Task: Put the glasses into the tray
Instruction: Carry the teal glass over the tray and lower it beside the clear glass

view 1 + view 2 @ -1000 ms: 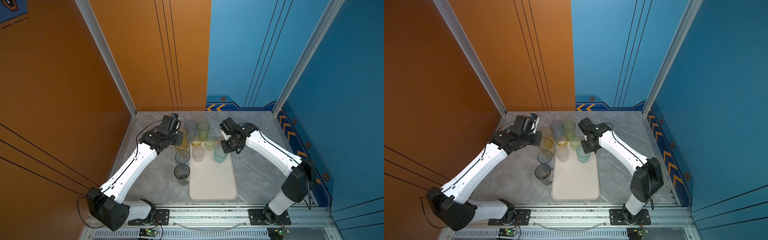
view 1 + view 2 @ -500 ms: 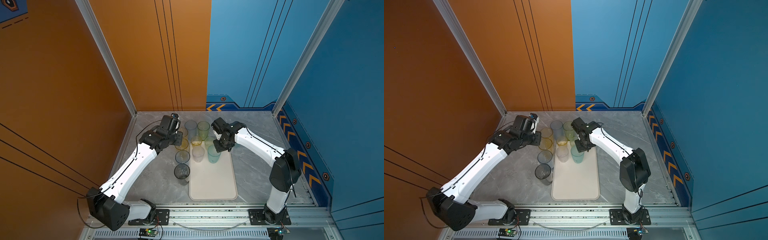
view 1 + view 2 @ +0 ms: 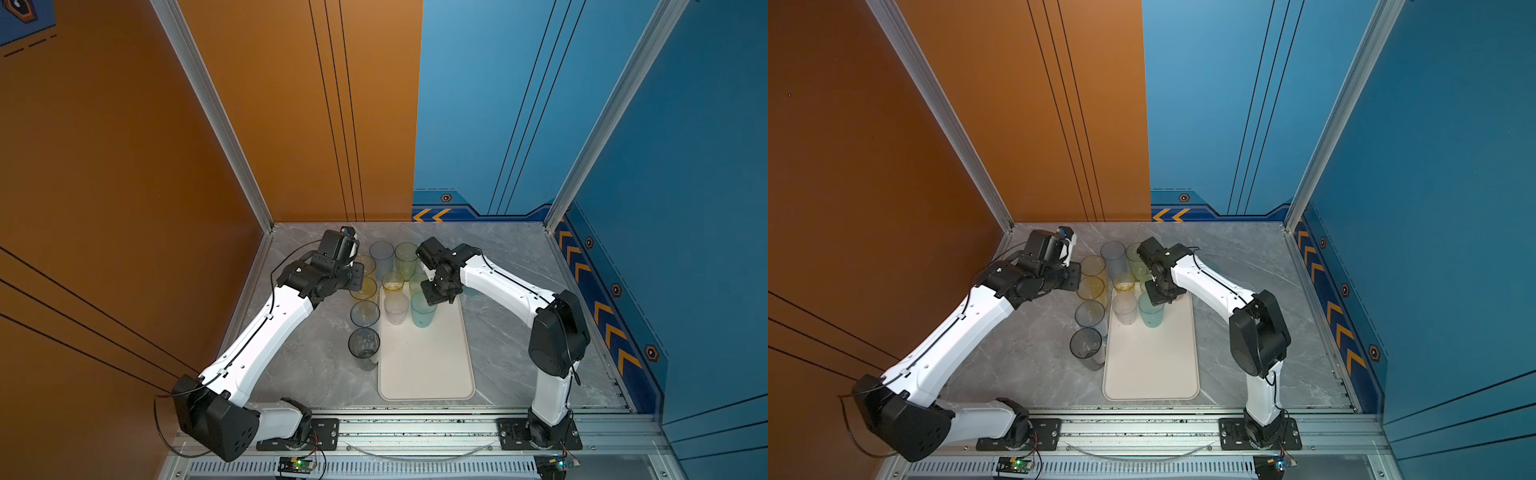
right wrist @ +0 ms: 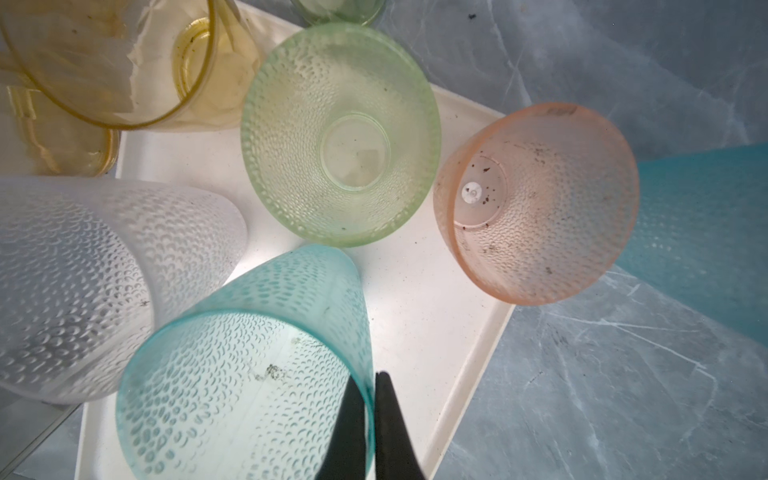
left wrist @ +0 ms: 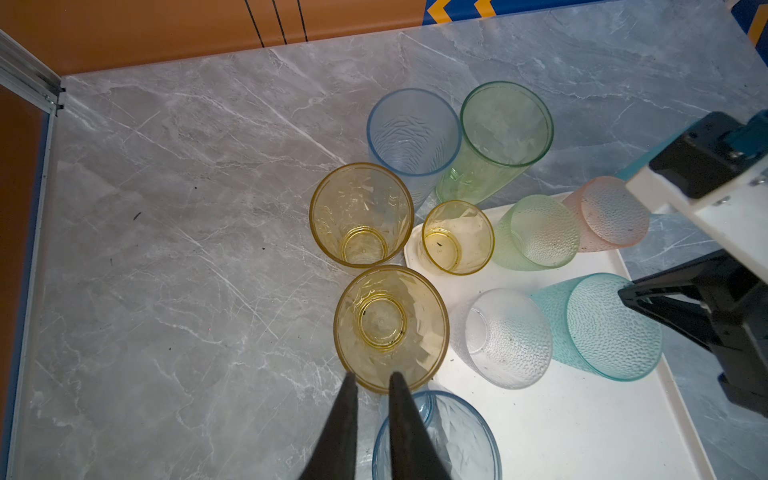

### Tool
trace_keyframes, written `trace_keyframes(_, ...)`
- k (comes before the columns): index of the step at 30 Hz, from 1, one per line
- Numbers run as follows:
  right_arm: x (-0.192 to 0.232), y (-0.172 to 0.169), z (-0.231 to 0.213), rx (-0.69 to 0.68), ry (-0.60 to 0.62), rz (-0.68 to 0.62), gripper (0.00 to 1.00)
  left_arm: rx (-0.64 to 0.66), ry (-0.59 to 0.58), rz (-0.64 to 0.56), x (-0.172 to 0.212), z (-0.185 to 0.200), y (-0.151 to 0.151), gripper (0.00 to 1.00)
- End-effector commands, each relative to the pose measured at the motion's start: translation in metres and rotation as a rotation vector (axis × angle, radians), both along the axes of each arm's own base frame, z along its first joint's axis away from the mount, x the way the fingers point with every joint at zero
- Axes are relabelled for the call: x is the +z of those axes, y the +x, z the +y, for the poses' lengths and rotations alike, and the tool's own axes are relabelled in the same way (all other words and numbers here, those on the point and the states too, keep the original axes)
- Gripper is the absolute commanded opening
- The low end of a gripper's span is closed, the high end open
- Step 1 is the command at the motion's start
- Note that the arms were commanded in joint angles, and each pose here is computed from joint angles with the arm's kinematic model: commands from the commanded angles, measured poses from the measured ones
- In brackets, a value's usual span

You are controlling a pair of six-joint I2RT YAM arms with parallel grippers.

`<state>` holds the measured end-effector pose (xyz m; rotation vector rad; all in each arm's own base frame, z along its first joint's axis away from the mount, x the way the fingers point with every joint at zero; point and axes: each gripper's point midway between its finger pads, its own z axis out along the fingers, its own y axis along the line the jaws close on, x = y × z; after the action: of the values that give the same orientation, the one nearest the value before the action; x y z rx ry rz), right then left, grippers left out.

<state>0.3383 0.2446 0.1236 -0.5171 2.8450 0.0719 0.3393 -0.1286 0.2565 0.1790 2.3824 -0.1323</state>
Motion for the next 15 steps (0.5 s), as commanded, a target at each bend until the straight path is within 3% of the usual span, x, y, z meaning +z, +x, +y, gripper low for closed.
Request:
trace_keyframes(1, 0.0075, 0.0093, 0.0096, -0.012, 0.037, -0.026, 0.01, -0.017, 0.001, -0.001, 0.0012, 0.0024, -0.0028, 0.17)
trace_keyframes(15, -0.0003, 0.0151, 0.016, -0.012, 0.047, -0.023, 0.01, -0.015, 0.001, 0.0, 0.0008, 0.0032, -0.0023, 0.17)
